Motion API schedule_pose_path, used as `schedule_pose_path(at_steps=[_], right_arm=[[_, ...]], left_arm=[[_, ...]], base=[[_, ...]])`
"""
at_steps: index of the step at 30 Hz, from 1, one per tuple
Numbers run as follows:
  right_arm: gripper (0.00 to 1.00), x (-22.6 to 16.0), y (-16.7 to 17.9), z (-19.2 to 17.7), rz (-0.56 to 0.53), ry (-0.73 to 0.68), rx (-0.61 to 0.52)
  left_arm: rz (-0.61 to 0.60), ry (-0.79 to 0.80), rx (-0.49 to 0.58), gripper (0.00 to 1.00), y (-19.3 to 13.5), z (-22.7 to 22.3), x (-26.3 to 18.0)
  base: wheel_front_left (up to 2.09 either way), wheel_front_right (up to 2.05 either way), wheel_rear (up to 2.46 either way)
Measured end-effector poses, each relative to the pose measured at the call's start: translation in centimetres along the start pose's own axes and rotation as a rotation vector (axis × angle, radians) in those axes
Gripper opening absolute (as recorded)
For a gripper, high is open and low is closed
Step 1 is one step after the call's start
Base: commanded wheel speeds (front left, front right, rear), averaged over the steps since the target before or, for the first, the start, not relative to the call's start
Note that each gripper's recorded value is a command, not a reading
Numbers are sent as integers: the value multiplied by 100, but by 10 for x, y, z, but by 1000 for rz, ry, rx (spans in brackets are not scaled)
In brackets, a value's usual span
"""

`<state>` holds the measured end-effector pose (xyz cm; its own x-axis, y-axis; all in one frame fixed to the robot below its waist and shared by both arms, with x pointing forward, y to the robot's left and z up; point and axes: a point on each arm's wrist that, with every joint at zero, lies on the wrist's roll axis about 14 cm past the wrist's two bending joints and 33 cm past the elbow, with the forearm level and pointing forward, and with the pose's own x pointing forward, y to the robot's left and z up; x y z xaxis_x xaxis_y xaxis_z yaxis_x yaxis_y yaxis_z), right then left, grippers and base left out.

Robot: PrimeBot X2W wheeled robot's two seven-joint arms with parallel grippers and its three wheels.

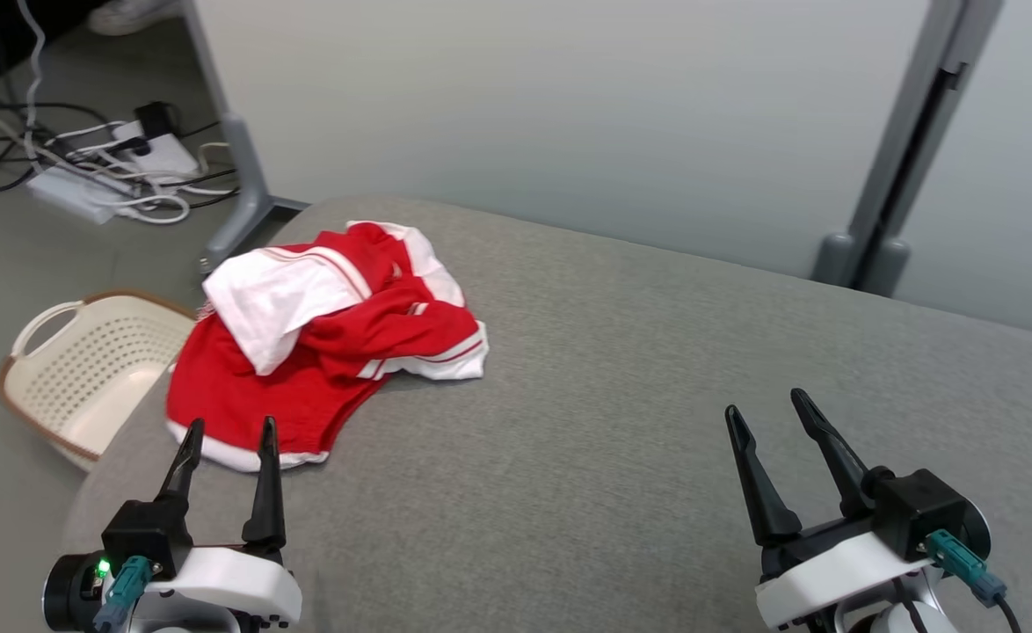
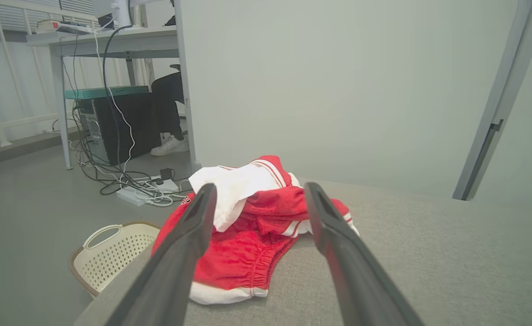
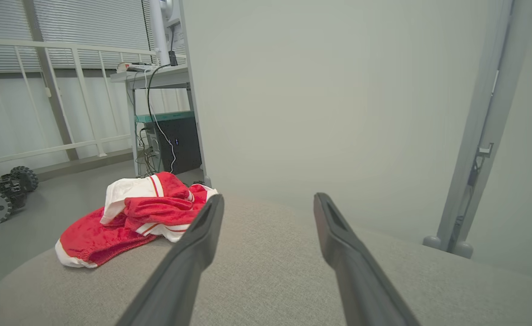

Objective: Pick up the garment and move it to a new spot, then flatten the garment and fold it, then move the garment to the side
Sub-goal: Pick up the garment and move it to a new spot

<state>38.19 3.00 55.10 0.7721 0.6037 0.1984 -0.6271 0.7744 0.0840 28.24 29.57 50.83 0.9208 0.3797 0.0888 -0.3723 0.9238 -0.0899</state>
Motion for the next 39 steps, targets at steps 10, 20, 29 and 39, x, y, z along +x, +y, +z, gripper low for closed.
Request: schedule_pose_path(at_steps=[10, 20, 29, 39], right_arm=[[100, 18, 44, -11, 134, 25, 34], [100, 24, 51, -11, 162, 25, 44], [100, 19, 46, -11, 142, 27, 48], [100, 16, 17, -13, 64, 23, 49]], left_arm=[[132, -14, 12, 100, 45, 5, -24], [153, -15, 23, 100, 52, 7, -25], [82, -16, -2, 100, 41, 15, -11], [-32, 1, 24, 100, 32, 61, 60]], base=[[0, 0, 0], [0, 0, 0], [0, 0, 0], [0, 0, 0]])
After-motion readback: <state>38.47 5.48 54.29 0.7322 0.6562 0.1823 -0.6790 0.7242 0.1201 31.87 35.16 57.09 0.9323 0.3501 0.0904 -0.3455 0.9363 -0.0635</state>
